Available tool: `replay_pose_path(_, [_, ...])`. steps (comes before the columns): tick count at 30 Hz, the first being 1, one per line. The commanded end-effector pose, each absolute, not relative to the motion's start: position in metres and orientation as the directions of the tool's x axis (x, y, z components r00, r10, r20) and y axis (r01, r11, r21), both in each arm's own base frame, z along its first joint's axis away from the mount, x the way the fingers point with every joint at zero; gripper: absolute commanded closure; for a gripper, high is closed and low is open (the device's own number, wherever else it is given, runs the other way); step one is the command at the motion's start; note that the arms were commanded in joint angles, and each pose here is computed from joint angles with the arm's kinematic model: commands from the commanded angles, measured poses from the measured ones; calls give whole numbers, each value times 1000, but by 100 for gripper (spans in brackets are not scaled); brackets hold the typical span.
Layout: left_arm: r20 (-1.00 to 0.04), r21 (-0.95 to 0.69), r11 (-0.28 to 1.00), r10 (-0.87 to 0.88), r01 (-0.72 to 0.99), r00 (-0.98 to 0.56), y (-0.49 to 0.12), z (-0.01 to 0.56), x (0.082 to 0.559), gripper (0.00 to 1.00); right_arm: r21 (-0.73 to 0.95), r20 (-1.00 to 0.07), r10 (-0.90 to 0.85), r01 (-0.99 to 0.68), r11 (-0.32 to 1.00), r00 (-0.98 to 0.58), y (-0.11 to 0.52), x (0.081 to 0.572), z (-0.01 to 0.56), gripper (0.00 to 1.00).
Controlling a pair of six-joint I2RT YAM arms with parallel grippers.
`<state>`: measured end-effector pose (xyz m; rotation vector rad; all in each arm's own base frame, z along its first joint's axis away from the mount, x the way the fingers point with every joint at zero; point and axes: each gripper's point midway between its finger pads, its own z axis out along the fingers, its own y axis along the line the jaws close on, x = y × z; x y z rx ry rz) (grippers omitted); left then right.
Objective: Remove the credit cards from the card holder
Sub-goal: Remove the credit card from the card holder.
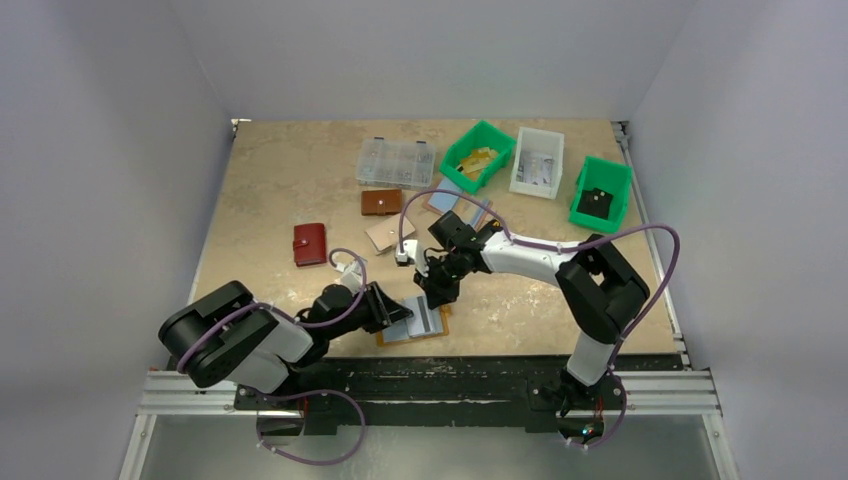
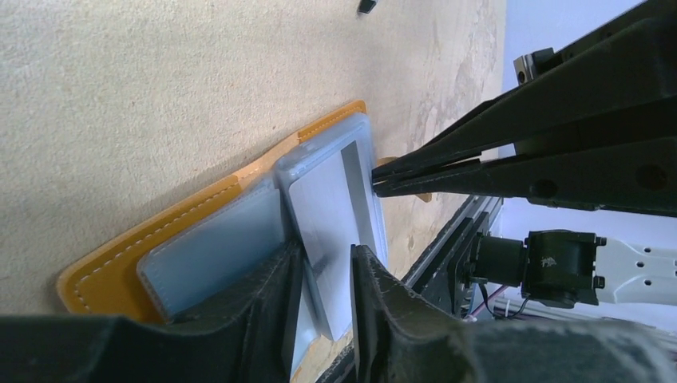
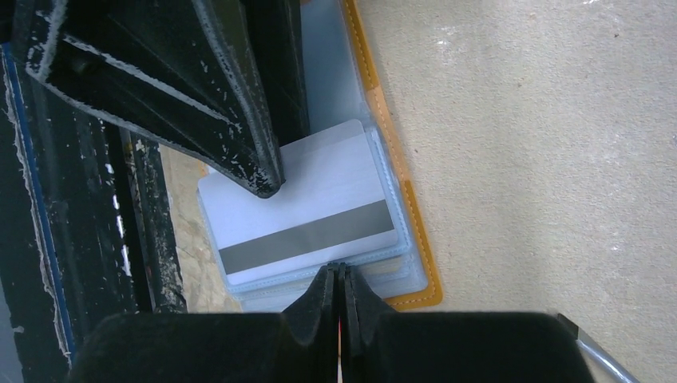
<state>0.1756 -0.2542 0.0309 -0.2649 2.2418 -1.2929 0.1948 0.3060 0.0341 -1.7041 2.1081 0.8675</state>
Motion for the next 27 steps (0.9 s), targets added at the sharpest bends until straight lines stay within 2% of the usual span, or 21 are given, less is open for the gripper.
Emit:
replay_pose_path(1, [-360,-865,485,-426,127,-830,-263,42,180,71,279,-569,-794,-959,57,-213,316,182,32,95])
replay_pose_path(3, [-359,-868,480,-425,129,-831,-263,42,180,78,288,-573,-795,-957,32,-199,319,177,34,95])
replay_pose_path(6, [-356,-873,467,-417,138,-836,-265,43,178,97,299,-576,-790,-954,34,-209,322,174,34,95])
replay_pose_path(7, [-352,-876,463,-415,138,-839,-265,42,177,100,295,-569,-794,-954,47,-215,322,176,32,95])
replay_pose_path(11, [-355,-871,471,-409,138,-841,-262,38,173,100,231,-549,-805,-966,112,-225,317,191,29,94])
replay_pose_path(15, [-368,-862,483,-390,152,-844,-260,37,169,100,170,-578,-791,-978,123,-200,316,203,43,93])
replay_pose_path(21, [-394,-854,483,-353,195,-849,-263,43,168,100,187,-666,-734,-982,7,-132,318,190,75,90])
replay_pose_path(24, [-400,-857,466,-332,220,-854,-268,48,167,100,246,-685,-716,-968,-53,-134,322,176,79,89])
replay_pose_path(27, [-399,-863,448,-320,234,-859,-272,51,166,100,289,-663,-731,-956,-47,-165,323,173,69,88])
